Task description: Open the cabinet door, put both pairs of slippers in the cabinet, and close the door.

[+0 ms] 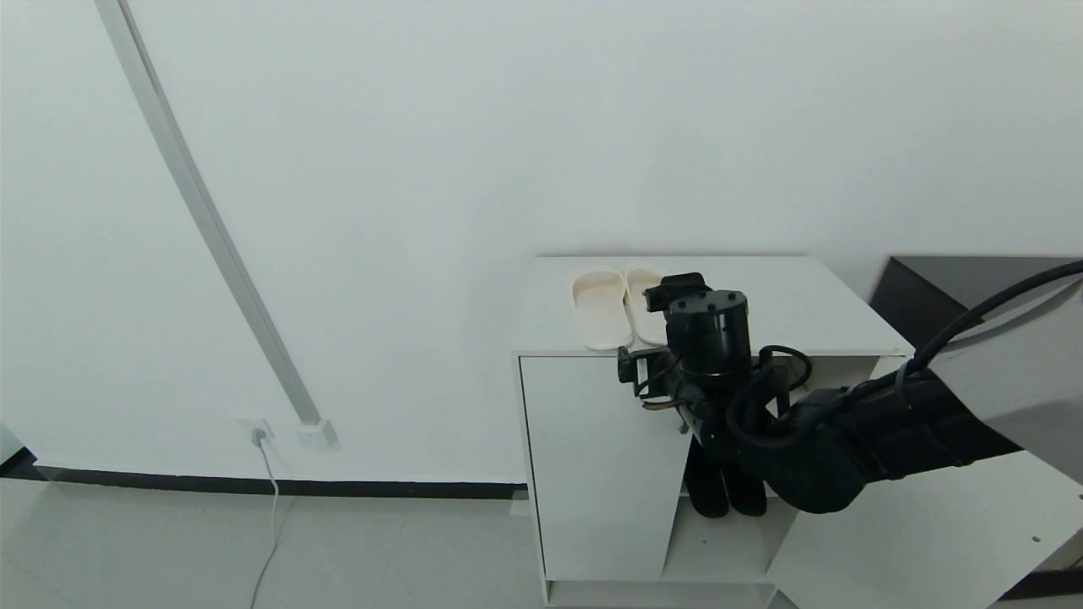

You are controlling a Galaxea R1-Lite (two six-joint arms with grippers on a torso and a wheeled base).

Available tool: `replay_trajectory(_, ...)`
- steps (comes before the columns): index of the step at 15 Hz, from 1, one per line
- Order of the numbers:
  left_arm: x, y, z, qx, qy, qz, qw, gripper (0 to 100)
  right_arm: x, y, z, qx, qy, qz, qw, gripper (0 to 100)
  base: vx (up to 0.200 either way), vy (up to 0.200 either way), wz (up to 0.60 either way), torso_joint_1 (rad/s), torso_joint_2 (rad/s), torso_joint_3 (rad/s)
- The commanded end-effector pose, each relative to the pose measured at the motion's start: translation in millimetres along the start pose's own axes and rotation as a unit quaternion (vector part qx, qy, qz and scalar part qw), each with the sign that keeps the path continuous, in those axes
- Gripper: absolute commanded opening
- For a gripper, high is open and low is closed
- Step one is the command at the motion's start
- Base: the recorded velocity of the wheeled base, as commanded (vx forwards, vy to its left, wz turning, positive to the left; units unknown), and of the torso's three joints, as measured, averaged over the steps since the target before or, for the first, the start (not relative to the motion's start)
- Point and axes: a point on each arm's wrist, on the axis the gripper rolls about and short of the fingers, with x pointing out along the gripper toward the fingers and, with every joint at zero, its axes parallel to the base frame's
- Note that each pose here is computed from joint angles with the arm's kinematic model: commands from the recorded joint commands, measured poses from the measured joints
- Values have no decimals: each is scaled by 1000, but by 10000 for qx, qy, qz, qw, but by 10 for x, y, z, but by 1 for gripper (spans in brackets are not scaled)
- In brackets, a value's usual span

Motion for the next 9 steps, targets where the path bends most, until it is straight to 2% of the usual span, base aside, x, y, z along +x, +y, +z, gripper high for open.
replay_trajectory(1, 0, 0, 0, -7, -1, -3, 10000, 0, -43, -2, 172, 156, -217, 36, 9996, 100, 0, 0, 0, 0, 0, 0)
replay_trajectory(4, 1, 0, 0, -15, 6, 5, 10000, 0, -40, -8, 172, 180, -216, 29, 9996, 100, 0, 0, 0, 0, 0, 0)
replay_trajectory(9, 1, 0, 0, -15, 6, 5, 10000, 0, 0, 11, 77, 225, -103, 20, 9997, 100, 200, 0, 0, -2, 0, 4)
